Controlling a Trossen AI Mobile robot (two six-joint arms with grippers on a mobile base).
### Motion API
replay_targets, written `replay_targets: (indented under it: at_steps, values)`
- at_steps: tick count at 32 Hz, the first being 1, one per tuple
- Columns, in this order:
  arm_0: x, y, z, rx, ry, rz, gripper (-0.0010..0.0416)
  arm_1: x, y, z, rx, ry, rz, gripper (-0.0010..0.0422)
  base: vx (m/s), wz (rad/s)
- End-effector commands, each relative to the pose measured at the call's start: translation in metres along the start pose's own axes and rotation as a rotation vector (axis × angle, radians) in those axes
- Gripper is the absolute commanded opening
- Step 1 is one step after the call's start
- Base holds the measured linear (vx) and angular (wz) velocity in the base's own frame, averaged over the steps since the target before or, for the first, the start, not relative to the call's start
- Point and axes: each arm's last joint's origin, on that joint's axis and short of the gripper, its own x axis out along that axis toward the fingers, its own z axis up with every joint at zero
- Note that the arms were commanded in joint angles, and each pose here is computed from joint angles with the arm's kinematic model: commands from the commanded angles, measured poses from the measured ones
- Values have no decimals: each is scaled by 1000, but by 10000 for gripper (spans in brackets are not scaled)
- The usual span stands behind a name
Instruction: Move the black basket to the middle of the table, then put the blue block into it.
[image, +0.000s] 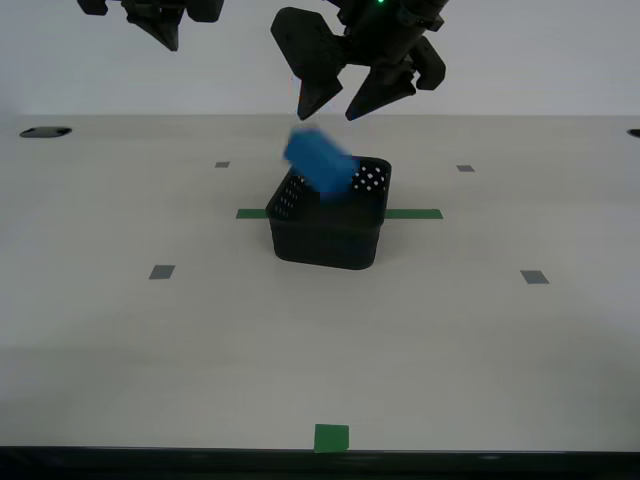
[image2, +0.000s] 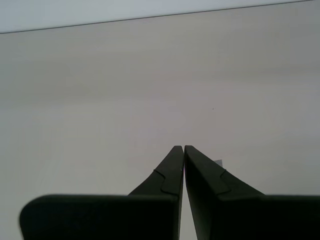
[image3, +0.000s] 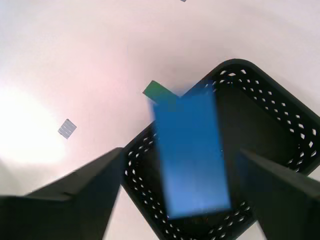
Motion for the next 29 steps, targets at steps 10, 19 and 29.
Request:
replay_targets:
  at_steps: [10, 19, 29]
  values:
    - [0, 0, 0, 1, 3, 1, 377, 0, 0, 1, 0, -5, -1, 0, 0, 0]
    - [0, 0, 0, 1, 1, 2, 355, 0, 0, 1, 0, -7, -1, 0, 0, 0]
    - [0, 1, 1, 1, -3, 3, 355, 0, 0, 1, 0, -7, -1, 0, 0, 0]
